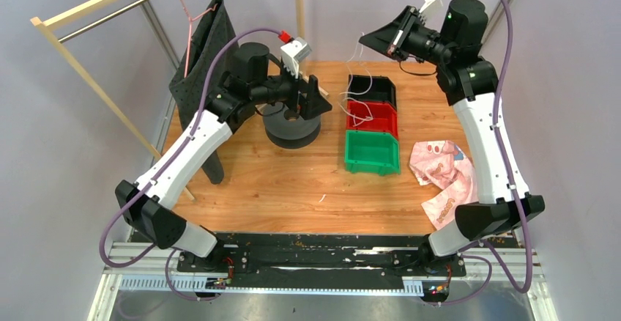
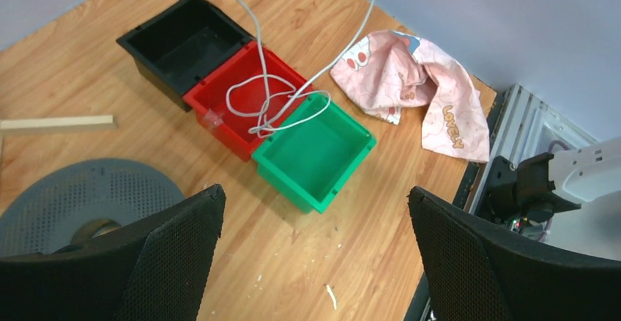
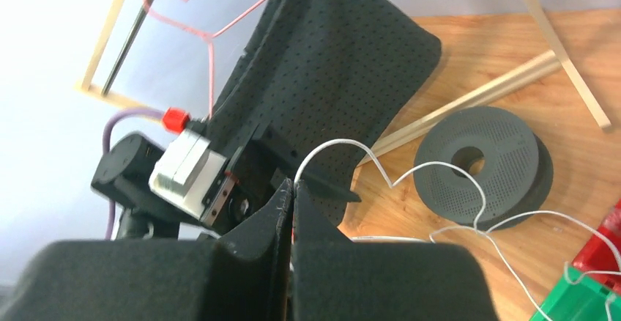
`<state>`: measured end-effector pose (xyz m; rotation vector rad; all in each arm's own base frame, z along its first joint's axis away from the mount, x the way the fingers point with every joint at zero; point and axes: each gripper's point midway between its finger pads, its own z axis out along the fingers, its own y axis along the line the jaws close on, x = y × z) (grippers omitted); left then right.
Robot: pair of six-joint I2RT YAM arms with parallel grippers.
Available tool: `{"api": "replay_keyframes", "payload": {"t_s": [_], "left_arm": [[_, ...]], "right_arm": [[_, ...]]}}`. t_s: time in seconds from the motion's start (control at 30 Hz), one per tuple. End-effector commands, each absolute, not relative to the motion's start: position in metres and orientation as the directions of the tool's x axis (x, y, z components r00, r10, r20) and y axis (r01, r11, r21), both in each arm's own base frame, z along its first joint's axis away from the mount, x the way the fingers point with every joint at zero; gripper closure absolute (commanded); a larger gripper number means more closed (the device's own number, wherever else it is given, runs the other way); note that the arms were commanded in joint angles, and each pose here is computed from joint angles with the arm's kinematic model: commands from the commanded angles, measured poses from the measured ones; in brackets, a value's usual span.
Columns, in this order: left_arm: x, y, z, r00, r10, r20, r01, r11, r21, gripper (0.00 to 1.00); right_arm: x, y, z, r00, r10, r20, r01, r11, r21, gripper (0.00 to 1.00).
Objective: Wrap the cables
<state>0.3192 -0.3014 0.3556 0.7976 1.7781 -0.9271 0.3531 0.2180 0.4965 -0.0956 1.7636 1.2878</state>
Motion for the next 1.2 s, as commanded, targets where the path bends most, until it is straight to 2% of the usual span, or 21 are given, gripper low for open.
{"api": "replay_keyframes", "payload": {"t_s": [0.0,0.13,0.3,0.47,0.7,0.93,1.07,1.17], "left_arm": [[0.311,-0.298,0.343,-0.397,0.109,-0.911,0.804,0.52,-0.288,0.03],[0.314,-0.303,0.328,-0.485,0.01,-0.875,0.737,0.542,-0.403,0.05],[0.325,-0.317,0.302,-0.569,-0.158,-0.807,0.644,0.524,-0.557,0.05],[0.34,-0.331,0.282,-0.603,-0.16,-0.782,0.598,0.558,-0.575,0.04],[0.362,-0.347,0.255,-0.691,-0.219,-0.688,0.469,0.588,-0.659,0.04],[0.366,-0.365,0.239,-0.704,-0.207,-0.68,0.458,0.599,-0.656,0.04],[0.371,-0.372,0.224,-0.705,-0.229,-0.671,0.419,0.629,-0.655,0.1],[0.377,-0.378,0.22,-0.687,-0.312,-0.657,0.398,0.595,-0.699,0.16]], "right_arm": [[0.369,0.2,0.481,-0.579,0.566,-0.587,-0.336,0.491,0.804,0.99],[0.377,0.192,0.474,-0.563,0.636,-0.529,-0.239,0.487,0.84,0.99],[0.38,0.189,0.476,-0.545,0.672,-0.502,-0.206,0.473,0.857,0.99],[0.382,0.189,0.473,-0.545,0.696,-0.469,-0.172,0.454,0.874,0.99],[0.39,0.181,0.462,-0.496,0.764,-0.413,-0.097,0.424,0.901,0.99],[0.398,0.189,0.457,-0.514,0.779,-0.359,-0.081,0.373,0.924,0.99],[0.402,0.193,0.457,-0.524,0.782,-0.337,-0.084,0.346,0.934,0.99],[0.404,0.195,0.459,-0.526,0.784,-0.331,-0.09,0.335,0.938,0.99]]}}
